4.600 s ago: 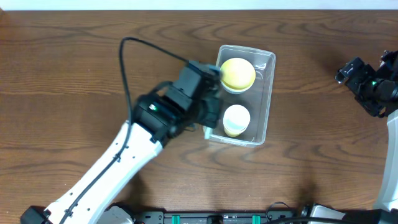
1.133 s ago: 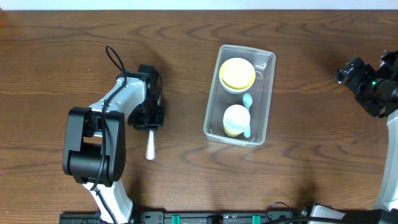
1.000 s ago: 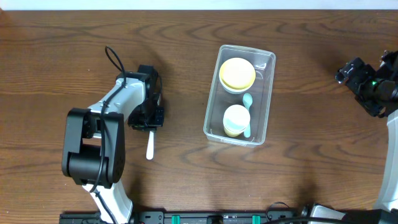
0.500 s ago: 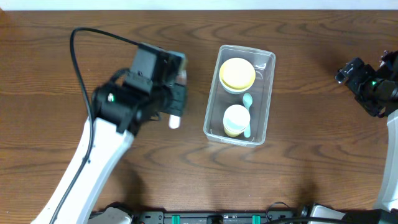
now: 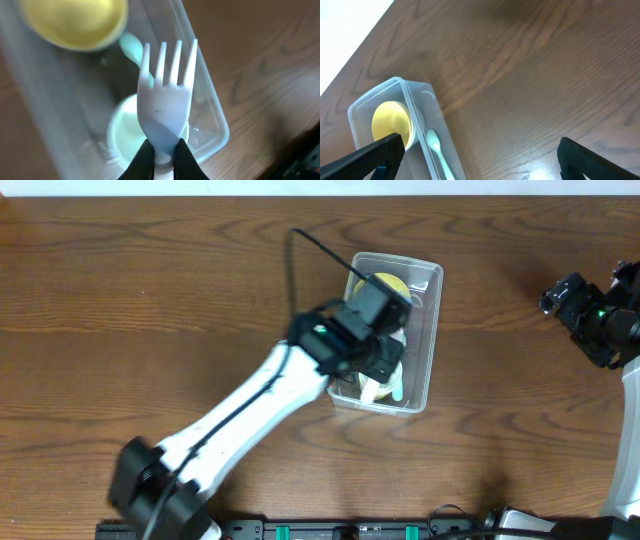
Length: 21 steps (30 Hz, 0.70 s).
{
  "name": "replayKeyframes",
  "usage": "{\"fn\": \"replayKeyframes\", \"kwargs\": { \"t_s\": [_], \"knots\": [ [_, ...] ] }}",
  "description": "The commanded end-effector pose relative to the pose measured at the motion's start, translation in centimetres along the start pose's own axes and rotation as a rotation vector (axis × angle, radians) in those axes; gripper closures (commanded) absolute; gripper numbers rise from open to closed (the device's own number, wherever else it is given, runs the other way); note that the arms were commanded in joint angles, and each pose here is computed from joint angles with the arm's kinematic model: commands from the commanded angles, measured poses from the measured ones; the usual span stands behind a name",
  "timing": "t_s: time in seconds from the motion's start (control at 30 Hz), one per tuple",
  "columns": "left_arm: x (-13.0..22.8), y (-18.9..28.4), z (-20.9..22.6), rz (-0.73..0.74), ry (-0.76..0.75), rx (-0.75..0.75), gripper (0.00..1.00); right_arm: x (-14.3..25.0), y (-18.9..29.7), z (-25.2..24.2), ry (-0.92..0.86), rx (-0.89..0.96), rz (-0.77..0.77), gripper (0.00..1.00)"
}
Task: Pack container
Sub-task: 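Carry the white fork over the container with the left gripper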
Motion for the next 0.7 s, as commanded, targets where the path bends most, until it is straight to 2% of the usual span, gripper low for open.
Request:
{"fn": "replayKeyframes", "kwargs": {
  "t_s": [0.0,0.3,0.47,0.67],
  "knots": [
    [-0.3,-0.5,-2.3,-0.004,-0.064,0.042,0.94,-0.1,0.0,-0.2,-0.009,0.003,-0.001,0.01],
    [0.6,-2.7,-3.1,0.032,-0.09,0.038,0.94,-0.1,0.0,-0.2,-0.009,0.003,-0.001,0.01],
    [-0.7,-2.9,-3.9,-0.037,-0.15,0.068,0.94,-0.1,0.0,-0.2,-0.009,0.003,-0.001,0.01],
    [-2.9,-2.5,-5.4,-0.146,-0.146,0.133,0.94,-0.1,0.0,-0.2,-0.009,0.003,-0.001,0.01]
  ]
}}
Point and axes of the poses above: each gripper's point midway between its finger pads, its own y axis back along the fingers, its own z axis along the line the jaws close on, x = y × z, the point moved 4 cm from there along y, back along the fingers, and after that the axes turned 14 degrees about y, right-handed, at the moved point
